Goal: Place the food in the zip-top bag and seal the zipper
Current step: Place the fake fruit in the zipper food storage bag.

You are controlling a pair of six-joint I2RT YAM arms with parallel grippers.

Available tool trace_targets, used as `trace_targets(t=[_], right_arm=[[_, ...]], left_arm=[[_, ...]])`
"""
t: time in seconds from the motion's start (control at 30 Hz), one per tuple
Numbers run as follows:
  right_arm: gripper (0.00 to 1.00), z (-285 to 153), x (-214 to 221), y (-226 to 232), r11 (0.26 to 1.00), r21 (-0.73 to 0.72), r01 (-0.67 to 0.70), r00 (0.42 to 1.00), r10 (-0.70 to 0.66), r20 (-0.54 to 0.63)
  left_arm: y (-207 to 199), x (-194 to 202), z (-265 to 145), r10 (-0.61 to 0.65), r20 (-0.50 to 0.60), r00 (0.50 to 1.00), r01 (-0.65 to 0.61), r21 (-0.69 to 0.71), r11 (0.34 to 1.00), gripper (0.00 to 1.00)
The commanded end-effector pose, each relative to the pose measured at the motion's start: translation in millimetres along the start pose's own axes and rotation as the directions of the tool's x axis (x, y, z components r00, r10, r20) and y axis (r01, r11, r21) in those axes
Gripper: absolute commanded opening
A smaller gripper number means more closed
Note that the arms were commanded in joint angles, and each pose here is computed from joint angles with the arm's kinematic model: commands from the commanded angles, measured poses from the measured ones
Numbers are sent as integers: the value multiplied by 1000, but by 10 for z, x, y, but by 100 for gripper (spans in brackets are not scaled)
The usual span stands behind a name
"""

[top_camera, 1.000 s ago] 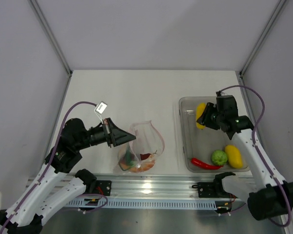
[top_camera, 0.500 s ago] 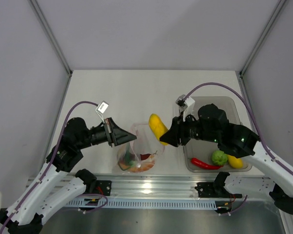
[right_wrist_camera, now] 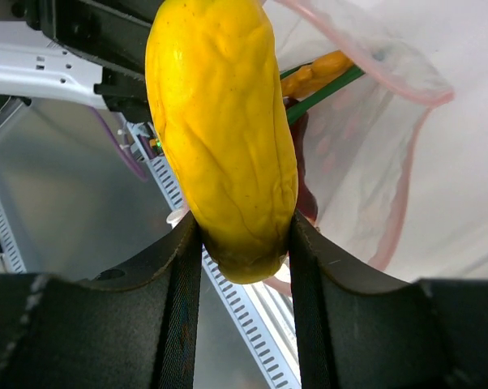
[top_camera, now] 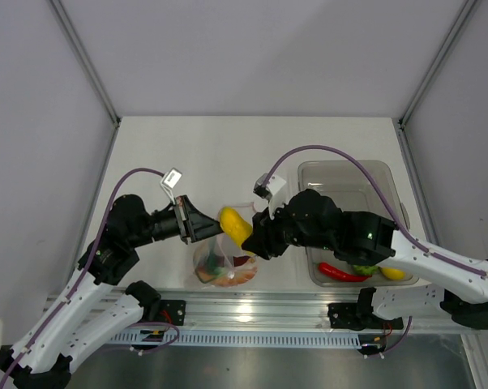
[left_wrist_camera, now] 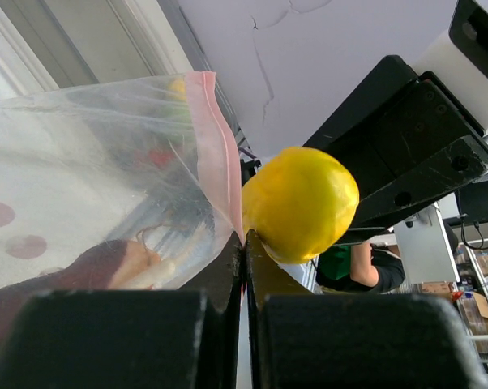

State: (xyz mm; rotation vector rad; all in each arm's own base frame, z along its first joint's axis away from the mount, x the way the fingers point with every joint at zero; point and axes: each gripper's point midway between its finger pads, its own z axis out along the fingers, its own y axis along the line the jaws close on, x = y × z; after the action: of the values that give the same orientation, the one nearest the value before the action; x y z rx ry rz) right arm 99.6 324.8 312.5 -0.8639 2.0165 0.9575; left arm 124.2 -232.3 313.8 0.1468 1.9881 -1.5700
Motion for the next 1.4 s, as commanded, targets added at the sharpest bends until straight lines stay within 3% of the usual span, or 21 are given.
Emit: trace_targets(t=[0.0, 0.17, 0.4, 0.63, 0.9, 0.97, 1.17, 1.37], right_arm=[[28, -29, -241, -30, 999, 37, 17, 995, -21, 93], [42, 37, -250, -37, 998, 48, 37, 996, -41, 82], [76, 137, -225, -31, 998, 52, 33, 998, -36, 60], [79, 106, -267, -58, 997, 78, 23, 998, -28, 56], [80, -190, -470, -242, 984, 175, -22, 990, -3, 140], [99, -306, -539, -431, 960, 261, -98, 978, 45, 203], [100, -811, -597, -981, 840, 408, -357, 884, 163, 439], [100, -1201, -274, -1664, 584, 581, -567, 811, 272, 518]], left_arm=[[-185, -53, -53, 12, 14, 1000, -12, 52, 999, 1], [-199, -47, -55, 7, 9, 1000, -7, 60, 998, 1], [-218, -46, -68, 6, 11, 1000, -7, 66, 998, 1], [-215, -46, -60, 7, 10, 1000, -7, 66, 998, 1], [-201, -38, -51, 9, 5, 1000, -9, 65, 998, 1], [-187, -32, -46, 5, 3, 1000, -6, 61, 998, 1], [-161, -22, -40, 7, 1, 1000, -7, 59, 998, 1], [-142, -12, -25, 5, -3, 1000, -4, 61, 998, 1]])
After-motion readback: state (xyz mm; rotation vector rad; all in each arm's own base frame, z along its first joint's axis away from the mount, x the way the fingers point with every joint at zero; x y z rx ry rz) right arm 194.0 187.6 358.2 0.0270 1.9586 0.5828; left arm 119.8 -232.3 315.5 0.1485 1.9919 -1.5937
